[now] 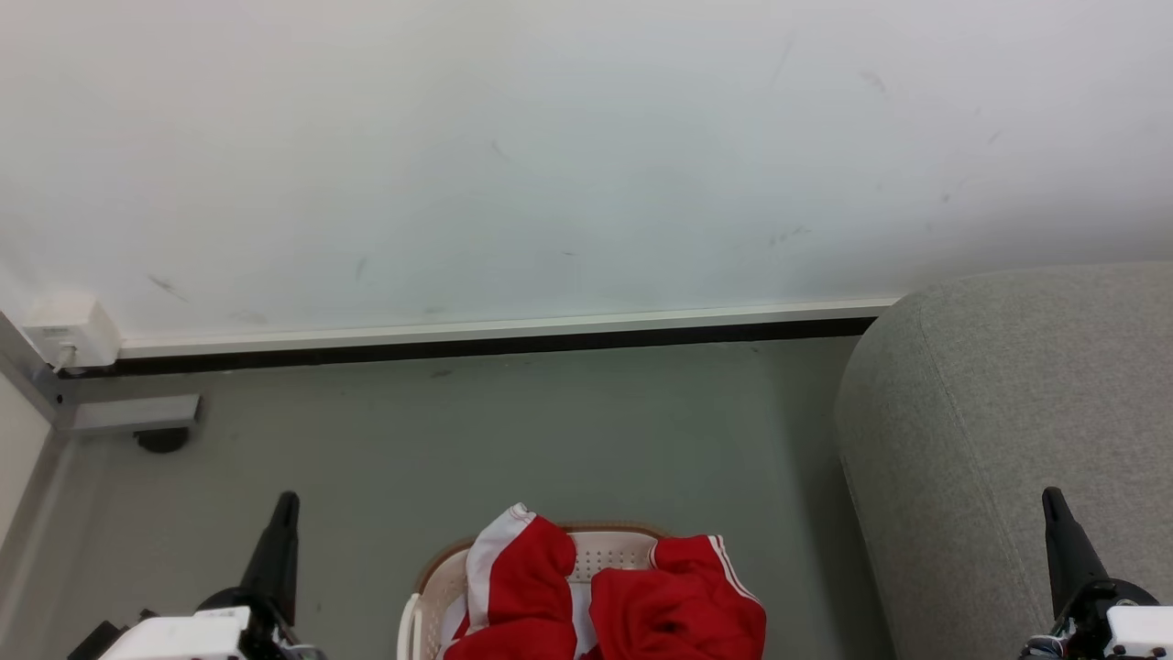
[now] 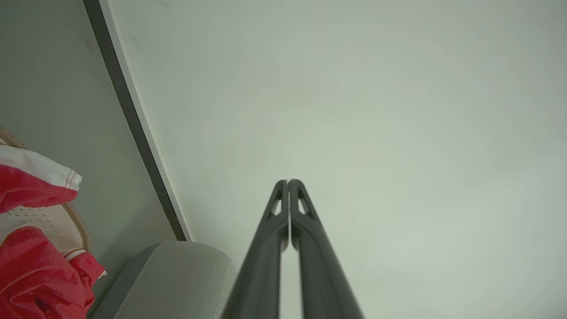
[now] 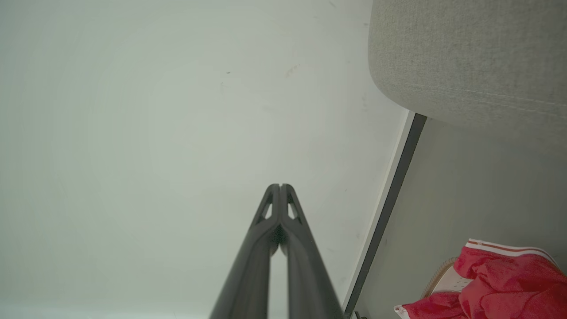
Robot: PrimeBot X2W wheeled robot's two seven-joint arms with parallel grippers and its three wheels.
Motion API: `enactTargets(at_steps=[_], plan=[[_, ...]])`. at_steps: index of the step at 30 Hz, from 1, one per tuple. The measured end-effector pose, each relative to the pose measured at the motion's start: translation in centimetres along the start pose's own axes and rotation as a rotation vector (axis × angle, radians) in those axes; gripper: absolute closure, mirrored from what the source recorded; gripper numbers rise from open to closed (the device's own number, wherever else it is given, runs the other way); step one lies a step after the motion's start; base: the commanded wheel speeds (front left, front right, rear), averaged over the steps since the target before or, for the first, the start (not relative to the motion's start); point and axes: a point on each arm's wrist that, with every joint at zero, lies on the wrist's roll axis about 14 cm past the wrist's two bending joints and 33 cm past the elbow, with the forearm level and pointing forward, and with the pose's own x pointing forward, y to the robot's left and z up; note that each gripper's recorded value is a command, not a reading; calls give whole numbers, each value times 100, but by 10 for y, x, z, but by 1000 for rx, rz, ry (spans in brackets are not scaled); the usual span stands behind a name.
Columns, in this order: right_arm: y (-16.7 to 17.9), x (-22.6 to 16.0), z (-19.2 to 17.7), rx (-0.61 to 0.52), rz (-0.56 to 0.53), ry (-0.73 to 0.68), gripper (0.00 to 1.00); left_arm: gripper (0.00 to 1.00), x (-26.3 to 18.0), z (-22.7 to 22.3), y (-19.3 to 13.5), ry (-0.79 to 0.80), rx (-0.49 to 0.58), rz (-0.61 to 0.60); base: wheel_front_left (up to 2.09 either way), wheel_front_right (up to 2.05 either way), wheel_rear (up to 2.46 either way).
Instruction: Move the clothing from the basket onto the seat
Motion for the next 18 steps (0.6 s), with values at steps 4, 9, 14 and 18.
enactTargets(at_steps=[4, 9, 14, 18], plan=[[0, 0, 0, 0, 0, 0, 100, 100, 0, 0, 0, 0, 0, 0, 0, 0, 0], [0, 0, 0, 0, 0, 0, 100, 100, 0, 0, 0, 0, 0, 0, 0, 0, 0], [0, 0, 0, 0, 0, 0, 100, 100, 0, 0, 0, 0, 0, 0, 0, 0, 0], [0, 0, 0, 0, 0, 0, 100, 100, 0, 0, 0, 0, 0, 0, 0, 0, 0]])
